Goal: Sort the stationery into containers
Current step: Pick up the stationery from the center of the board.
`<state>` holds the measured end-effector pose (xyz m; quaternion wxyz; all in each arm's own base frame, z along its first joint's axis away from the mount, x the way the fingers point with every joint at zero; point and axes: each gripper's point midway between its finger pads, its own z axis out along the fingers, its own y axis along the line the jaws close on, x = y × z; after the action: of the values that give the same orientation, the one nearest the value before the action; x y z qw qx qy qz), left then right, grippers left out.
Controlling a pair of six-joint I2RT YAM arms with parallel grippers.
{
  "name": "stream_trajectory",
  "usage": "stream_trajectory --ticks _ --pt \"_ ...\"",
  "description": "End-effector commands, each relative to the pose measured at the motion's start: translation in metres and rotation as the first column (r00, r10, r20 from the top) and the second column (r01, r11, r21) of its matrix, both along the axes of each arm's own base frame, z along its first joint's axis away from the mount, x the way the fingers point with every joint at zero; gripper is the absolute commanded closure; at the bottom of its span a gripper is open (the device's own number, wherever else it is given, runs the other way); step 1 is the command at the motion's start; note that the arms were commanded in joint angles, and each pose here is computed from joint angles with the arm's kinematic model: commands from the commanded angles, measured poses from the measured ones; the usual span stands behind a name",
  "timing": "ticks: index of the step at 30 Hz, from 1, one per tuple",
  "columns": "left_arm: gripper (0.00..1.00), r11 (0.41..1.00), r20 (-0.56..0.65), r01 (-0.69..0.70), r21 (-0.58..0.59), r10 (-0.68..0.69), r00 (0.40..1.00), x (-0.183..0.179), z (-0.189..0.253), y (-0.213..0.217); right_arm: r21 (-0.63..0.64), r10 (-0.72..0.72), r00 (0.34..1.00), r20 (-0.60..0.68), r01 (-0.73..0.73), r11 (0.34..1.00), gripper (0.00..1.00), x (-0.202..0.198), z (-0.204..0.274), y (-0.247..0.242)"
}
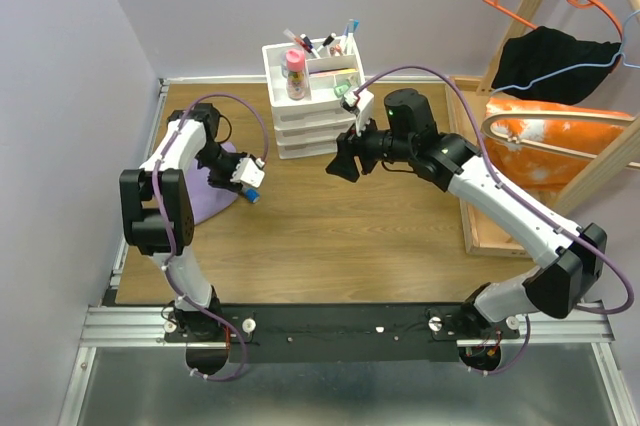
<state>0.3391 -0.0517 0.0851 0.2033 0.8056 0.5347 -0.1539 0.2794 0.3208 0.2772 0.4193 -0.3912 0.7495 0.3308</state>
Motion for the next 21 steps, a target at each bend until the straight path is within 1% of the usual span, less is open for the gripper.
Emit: stream_trajectory --ticks 1,12,13,21 --pt "0.45 0.998 0.027 0.046 -0.033 -0.045 0.999 0.016 -0.005 -0.007 -0.039 -0.039 0.999 0.007 0.039 0.998 0.34 0.016 -0.007 -0.005" --pt "0.45 0.999 0.001 0.028 -0.039 -0.028 1.000 0.023 -0.032 -0.008 -0.043 -0.045 0.999 -0.019 0.044 0.998 0.33 0.025 -0.017 0.000" --pt "0.46 0.998 -0.001 0.054 -0.038 -0.054 0.999 0.022 -0.035 -0.017 -0.042 -0.046 0.999 -0.021 0.045 0.998 0.33 0.025 -0.017 0.000" --pt "0.46 0.998 -0.018 0.064 -0.024 -0.064 0.998 0.022 -0.053 -0.019 -0.049 -0.052 0.998 -0.022 0.051 0.998 0.33 0.028 -0.021 0.000"
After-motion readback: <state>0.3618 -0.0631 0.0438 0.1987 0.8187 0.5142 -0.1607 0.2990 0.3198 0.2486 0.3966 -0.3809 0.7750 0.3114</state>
